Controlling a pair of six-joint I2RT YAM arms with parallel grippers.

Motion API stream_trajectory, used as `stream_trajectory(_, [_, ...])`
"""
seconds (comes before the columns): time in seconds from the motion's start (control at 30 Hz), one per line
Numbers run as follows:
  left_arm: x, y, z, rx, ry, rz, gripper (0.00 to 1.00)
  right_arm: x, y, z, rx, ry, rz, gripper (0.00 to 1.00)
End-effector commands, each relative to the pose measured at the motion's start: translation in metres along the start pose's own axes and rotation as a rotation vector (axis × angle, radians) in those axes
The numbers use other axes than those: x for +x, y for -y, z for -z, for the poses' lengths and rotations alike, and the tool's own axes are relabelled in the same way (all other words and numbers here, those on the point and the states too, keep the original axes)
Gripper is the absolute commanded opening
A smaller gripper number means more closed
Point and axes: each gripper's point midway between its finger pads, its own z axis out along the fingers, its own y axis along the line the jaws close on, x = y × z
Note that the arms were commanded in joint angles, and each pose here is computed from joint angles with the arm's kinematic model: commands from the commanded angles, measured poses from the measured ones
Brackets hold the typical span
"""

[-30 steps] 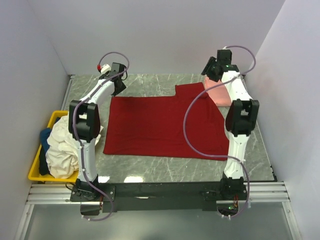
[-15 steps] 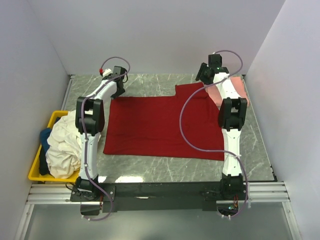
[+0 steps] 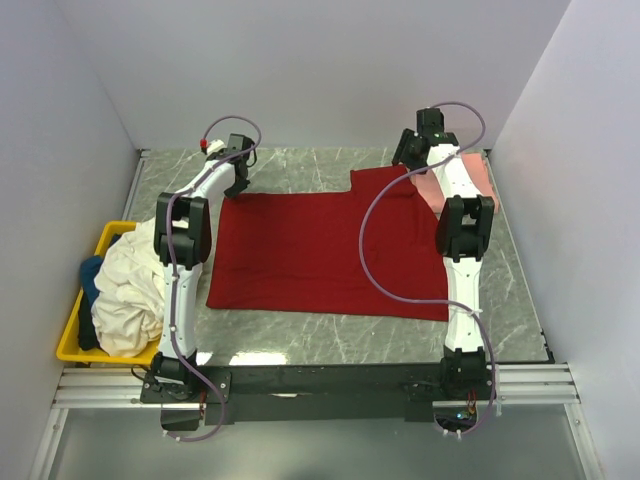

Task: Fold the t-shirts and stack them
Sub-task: Fold the tshirt

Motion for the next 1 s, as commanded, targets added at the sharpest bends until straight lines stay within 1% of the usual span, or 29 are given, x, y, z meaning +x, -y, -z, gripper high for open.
stream_trajectory(0.0, [-0.002,0.0,-0.003,0.004,0.003,0.002,0.22,0.002,0.01,0.0,0.023,-0.022,0.013,0.64])
stream_trajectory(0.3, [0.0,0.0,0.001,0.021,-0.004,0.005,0.07,0.007,0.025,0.005,0.092,-0.028,0.044,0.63])
stream_trajectory(0.33, [0.0,0.0,0.002,0.021,-0.004,0.005,0.02,0.011,0.026,0.005,0.094,-0.044,0.051,0.63])
stream_trajectory(0.37, [-0.002,0.0,0.003,0.023,-0.002,0.007,0.01,0.011,0.026,0.003,0.098,-0.044,0.054,0.63])
stream_trajectory(0.53, [-0.007,0.002,0.01,0.043,0.007,0.019,0.01,0.024,0.032,0.003,0.115,-0.091,0.066,0.64])
stream_trajectory(0.7, [-0.019,0.006,0.024,0.076,0.028,0.036,0.01,0.029,0.038,0.006,0.139,-0.104,0.072,0.63])
stream_trajectory(0.83, [-0.024,0.007,0.031,0.089,0.037,0.041,0.01,0.032,0.036,0.006,0.125,-0.115,0.063,0.51])
stream_trajectory(0.97, [-0.023,0.005,0.032,0.09,0.034,0.037,0.01,0.042,0.036,0.006,0.12,-0.144,0.057,0.47])
